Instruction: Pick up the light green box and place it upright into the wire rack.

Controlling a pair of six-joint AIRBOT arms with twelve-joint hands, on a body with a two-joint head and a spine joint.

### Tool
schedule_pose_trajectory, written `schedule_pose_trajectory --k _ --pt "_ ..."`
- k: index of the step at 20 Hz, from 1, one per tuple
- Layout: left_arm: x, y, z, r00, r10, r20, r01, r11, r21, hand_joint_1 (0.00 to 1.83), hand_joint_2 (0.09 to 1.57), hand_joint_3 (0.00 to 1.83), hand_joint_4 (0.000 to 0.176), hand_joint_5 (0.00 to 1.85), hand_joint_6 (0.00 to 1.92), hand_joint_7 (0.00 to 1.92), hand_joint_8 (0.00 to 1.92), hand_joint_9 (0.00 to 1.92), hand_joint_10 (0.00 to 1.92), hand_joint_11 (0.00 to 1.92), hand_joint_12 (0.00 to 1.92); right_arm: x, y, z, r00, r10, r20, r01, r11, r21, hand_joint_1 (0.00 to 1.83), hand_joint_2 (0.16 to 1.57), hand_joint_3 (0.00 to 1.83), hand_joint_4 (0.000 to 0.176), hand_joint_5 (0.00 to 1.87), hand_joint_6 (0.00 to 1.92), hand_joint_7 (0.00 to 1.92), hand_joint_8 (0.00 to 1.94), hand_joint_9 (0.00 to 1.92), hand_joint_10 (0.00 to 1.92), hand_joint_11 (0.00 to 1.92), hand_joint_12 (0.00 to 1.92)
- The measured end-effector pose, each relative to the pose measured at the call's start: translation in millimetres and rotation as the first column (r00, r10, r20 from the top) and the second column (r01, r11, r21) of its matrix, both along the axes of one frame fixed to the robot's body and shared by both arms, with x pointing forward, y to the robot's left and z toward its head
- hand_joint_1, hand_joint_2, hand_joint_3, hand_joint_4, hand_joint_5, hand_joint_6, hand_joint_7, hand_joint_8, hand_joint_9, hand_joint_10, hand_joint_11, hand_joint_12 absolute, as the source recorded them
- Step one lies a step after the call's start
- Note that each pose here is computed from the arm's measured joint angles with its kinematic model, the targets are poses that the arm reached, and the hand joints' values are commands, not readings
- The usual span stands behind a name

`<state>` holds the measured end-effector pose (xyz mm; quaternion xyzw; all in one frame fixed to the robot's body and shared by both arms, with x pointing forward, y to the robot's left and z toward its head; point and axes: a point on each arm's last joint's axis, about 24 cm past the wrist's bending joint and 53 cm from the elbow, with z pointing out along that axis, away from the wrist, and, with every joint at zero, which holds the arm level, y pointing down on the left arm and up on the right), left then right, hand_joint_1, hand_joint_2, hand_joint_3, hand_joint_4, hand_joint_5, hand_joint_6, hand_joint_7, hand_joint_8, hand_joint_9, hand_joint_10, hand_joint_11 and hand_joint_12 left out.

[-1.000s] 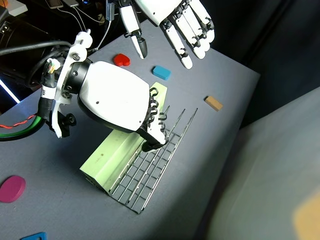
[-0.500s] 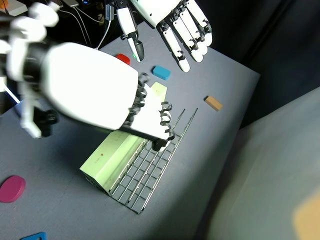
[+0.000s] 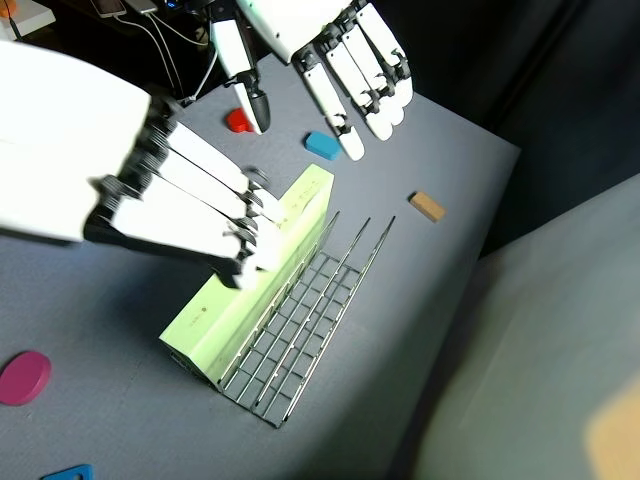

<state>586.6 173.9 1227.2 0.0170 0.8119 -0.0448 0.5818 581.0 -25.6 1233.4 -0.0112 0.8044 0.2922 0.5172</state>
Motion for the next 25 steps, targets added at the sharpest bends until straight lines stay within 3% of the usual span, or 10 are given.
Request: schedule_pose_trajectory --k 1,3,5,6,9,10,12,13,14,25 --pt "0 -0.3 1 1.0000 -0.001 0.003 0.001 1.0000 0.002 0.36 1.10 0.00 0.068 0.34 0.00 0.26 0.00 0.30 0.01 0.03 0.83 -1 -7 -1 1.000 -0.020 -0.004 0.020 1.000 -0.002 0.52 1.05 0.01 0.000 0.57 0.03 0.65 0.04 0.62 0.08 0.22 1.28" --pt "0 0.2 2 0.9999 -0.001 0.011 0.001 1.0000 0.007 0.46 1.09 0.00 0.039 0.51 0.01 0.48 0.01 0.51 0.03 0.18 0.87 3 -23 1 0.997 -0.076 0.002 0.076 0.997 0.009 0.55 1.07 0.00 0.000 0.85 0.09 0.88 0.12 0.65 0.80 0.51 1.52" --pt "1 -0.1 3 0.9999 -0.002 0.013 0.002 1.0000 0.007 0.55 1.09 0.00 0.000 0.83 0.03 0.84 0.08 0.84 0.12 0.51 0.93 9 -34 2 0.993 -0.115 0.031 0.115 0.993 0.001 0.61 1.12 0.00 0.000 0.77 0.97 0.76 0.96 0.69 1.47 0.72 1.77" --pt "1 -0.1 3 0.9999 -0.002 0.013 0.002 1.0000 0.007 0.57 1.09 0.00 0.000 0.95 0.07 0.90 0.28 0.85 0.49 0.62 1.08 10 -36 0 0.992 -0.118 0.034 0.118 0.993 -0.006 0.63 1.15 0.01 0.000 0.74 1.36 0.75 1.36 0.80 1.70 0.88 1.87" --pt "1 -0.9 3 0.9999 -0.006 0.016 0.006 1.0000 0.008 0.58 1.09 0.00 0.000 0.98 0.16 0.84 0.60 0.77 0.90 0.67 1.23 5 -29 -16 0.996 -0.094 -0.002 0.094 0.995 -0.031 0.64 1.16 0.01 0.000 0.74 1.57 0.74 1.58 0.87 1.84 1.00 1.91" --pt "1 -1.5 4 0.9998 -0.008 0.016 0.008 0.9999 0.007 0.64 1.14 0.00 0.000 0.74 1.42 0.70 1.61 0.75 1.72 0.78 1.78 4 -26 -16 0.996 -0.086 -0.002 0.086 0.996 -0.030 0.75 1.19 0.01 0.000 0.87 1.85 0.91 1.87 1.09 1.90 1.32 1.92" --pt "-2 -4.3 4 0.9997 -0.015 0.020 0.015 0.9998 0.008 0.72 1.21 0.02 0.000 0.95 1.82 0.99 1.86 0.94 1.88 0.99 1.89 4 -24 -12 0.997 -0.079 0.012 0.079 0.997 -0.025 0.77 1.30 0.04 0.000 1.12 1.91 1.27 1.93 1.48 1.92 1.72 1.92" --pt "-2 -4.9 4 0.9997 -0.017 0.018 0.017 0.9998 0.007 0.74 1.24 0.01 0.000 1.12 1.92 1.18 1.92 1.11 1.92 1.18 1.92 4 -24 -10 0.997 -0.079 0.016 0.080 0.997 -0.025 0.76 1.38 0.02 0.000 1.24 1.92 1.45 1.94 1.69 1.92 1.89 1.92" --pt "-2 -5.7 4 0.9997 -0.018 0.018 0.018 0.9998 0.004 0.73 1.25 0.01 0.000 1.15 1.92 1.22 1.92 1.16 1.92 1.23 1.92 5 -25 -9 0.996 -0.081 0.021 0.082 0.996 -0.026 0.77 1.41 0.01 0.164 1.28 1.92 1.50 1.94 1.71 1.92 1.92 1.92" --pt "-4 -7.4 5 0.9995 -0.023 0.022 0.022 0.9997 0.010 0.80 1.26 0.00 0.000 1.16 1.92 1.33 1.92 1.35 1.92 1.42 1.92 2 -24 -15 0.997 -0.076 -0.004 0.076 0.997 -0.032 0.80 1.44 0.01 0.176 1.30 1.92 1.53 1.94 1.71 1.92 1.92 1.92"
